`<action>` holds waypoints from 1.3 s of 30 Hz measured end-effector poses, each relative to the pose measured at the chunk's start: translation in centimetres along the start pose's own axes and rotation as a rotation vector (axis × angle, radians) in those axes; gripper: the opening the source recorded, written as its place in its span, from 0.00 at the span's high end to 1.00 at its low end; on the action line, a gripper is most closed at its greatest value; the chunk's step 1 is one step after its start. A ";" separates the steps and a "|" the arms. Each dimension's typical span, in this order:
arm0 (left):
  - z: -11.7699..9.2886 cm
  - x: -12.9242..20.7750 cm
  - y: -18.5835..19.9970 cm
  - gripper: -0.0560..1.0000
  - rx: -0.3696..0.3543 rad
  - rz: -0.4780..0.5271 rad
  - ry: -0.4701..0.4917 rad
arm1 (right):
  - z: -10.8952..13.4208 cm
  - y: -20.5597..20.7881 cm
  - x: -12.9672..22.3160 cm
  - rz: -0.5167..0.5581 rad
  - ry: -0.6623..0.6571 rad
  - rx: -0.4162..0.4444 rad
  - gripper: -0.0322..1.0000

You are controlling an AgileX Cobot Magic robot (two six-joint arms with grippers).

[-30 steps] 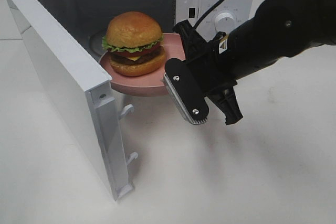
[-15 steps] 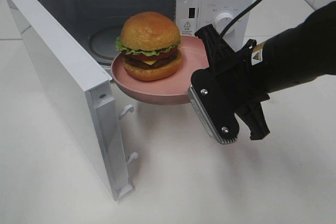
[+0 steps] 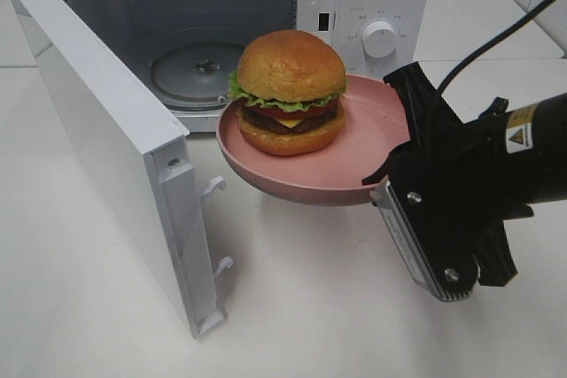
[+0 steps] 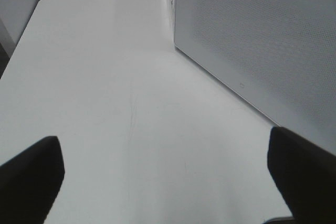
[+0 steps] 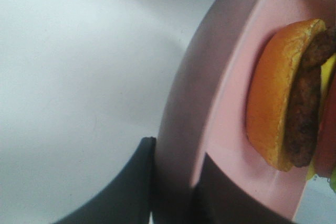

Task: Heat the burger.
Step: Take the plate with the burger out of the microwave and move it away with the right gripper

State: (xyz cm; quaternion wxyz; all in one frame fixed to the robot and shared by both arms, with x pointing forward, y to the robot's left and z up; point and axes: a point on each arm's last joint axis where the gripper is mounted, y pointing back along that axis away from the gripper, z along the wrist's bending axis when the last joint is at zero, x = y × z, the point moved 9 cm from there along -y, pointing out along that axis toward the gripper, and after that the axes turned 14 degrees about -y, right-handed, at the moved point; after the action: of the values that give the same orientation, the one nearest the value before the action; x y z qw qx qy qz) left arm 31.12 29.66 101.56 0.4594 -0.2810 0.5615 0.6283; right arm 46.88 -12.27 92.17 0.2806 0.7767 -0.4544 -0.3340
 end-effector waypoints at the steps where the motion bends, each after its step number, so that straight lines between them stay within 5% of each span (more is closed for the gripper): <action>1: 0.0 0.0 0.0 0.03 0.000 0.000 0.000 | 0.3 0.3 0.1 -0.001 -0.007 0.002 0.82; 15: 0.0 0.0 0.0 0.03 0.000 0.000 0.000 | 2.0 3.9 1.1 0.004 -0.057 0.066 0.82; 39: 0.0 0.0 0.0 0.03 0.000 0.000 0.000 | 2.6 7.8 6.8 0.299 -0.315 0.142 0.82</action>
State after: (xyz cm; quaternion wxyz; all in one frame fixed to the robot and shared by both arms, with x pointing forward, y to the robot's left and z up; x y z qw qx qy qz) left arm 31.12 29.66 101.56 0.4594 -0.2810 0.5615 0.6283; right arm 43.34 -22.07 94.51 0.1971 0.6569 -0.6249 -0.3730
